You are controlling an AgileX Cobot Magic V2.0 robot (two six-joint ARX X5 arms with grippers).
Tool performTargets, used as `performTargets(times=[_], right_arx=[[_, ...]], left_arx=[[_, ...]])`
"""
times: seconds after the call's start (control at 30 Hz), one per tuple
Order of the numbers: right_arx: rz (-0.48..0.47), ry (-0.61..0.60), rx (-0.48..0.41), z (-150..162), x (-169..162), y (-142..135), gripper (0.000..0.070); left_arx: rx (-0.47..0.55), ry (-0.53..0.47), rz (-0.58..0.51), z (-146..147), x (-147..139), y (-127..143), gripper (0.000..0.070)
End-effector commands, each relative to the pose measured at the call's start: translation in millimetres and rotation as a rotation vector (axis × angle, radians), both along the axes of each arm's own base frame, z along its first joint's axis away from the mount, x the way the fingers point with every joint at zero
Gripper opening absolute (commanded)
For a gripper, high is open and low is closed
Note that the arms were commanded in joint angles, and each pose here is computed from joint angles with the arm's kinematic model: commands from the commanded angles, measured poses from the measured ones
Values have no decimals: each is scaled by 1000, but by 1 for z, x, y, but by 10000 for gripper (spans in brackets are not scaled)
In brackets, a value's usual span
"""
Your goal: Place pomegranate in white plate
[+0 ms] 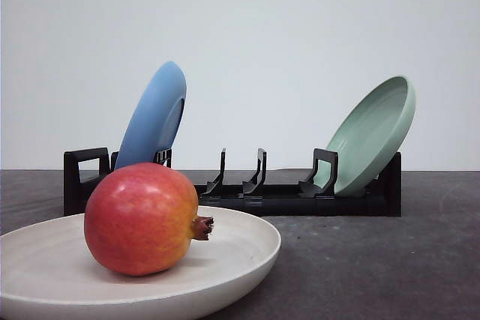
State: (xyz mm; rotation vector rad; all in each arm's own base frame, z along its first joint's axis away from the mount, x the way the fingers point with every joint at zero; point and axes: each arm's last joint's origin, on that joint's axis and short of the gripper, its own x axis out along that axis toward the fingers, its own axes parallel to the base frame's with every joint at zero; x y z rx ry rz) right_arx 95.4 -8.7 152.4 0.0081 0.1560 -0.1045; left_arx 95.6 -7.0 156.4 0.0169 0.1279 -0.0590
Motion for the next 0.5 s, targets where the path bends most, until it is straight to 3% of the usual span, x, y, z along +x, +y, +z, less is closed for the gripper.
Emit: performTargets(times=[0.0, 0.47], right_arx=[[-1, -6, -7, 0, 0, 0, 6], [-1, -6, -7, 0, 0, 0, 6]], left_arx=[[-3, -2, -2, -2, 1, 0, 0], [-3, -2, -2, -2, 1, 0, 0]])
